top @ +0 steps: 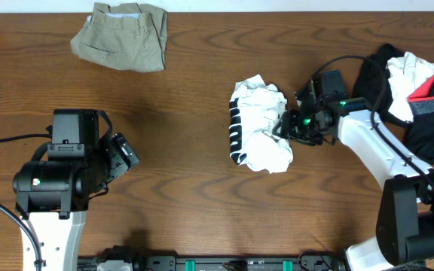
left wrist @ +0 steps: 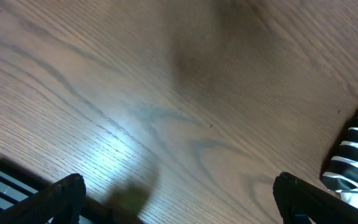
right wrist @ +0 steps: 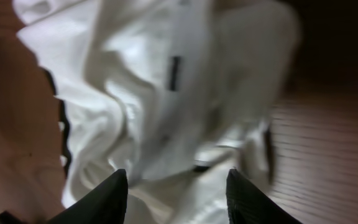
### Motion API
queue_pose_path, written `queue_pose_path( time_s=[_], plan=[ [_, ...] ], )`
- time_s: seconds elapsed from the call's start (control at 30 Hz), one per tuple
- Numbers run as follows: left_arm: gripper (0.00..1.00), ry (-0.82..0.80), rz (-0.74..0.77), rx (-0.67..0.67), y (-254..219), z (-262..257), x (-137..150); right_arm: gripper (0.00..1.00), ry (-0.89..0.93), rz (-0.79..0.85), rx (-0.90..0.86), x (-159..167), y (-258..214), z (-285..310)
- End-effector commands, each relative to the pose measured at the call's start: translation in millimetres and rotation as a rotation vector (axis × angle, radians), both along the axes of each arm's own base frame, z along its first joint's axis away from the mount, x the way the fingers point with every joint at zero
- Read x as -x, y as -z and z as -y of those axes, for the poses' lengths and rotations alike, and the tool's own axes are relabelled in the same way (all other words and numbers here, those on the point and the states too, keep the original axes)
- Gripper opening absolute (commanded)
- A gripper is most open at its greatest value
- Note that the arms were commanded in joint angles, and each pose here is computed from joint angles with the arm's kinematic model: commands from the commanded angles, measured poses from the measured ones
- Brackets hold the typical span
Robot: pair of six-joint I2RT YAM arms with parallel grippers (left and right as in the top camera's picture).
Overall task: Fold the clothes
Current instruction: 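Grasp the shirt's right edge and fold it leftward with the right gripper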
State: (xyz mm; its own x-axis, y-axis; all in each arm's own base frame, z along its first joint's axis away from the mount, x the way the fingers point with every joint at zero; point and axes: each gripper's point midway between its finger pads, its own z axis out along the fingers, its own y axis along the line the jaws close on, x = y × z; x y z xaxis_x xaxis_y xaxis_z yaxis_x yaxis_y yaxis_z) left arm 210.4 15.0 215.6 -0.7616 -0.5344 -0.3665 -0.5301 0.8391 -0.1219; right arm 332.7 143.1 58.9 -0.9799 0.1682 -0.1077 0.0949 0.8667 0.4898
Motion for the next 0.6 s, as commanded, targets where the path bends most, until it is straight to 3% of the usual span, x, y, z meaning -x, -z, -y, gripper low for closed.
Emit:
queue_pose_path(
  time_s=[0.0,0.43,0.57],
  plan=[
    [0.98,0.003,-0.010,-0.016,2,-3,1,0.50,-0.025,-0.011,-0.043,5,1,-19],
    [0.98,0.004,-0.017,-0.016,3,-3,3,0.49,0.023,0.004,0.037,2,10,-24],
    [0.98,0.004,-0.018,-0.016,3,-3,3,0.44,0.030,0.006,0.057,1,11,-21]
  ],
)
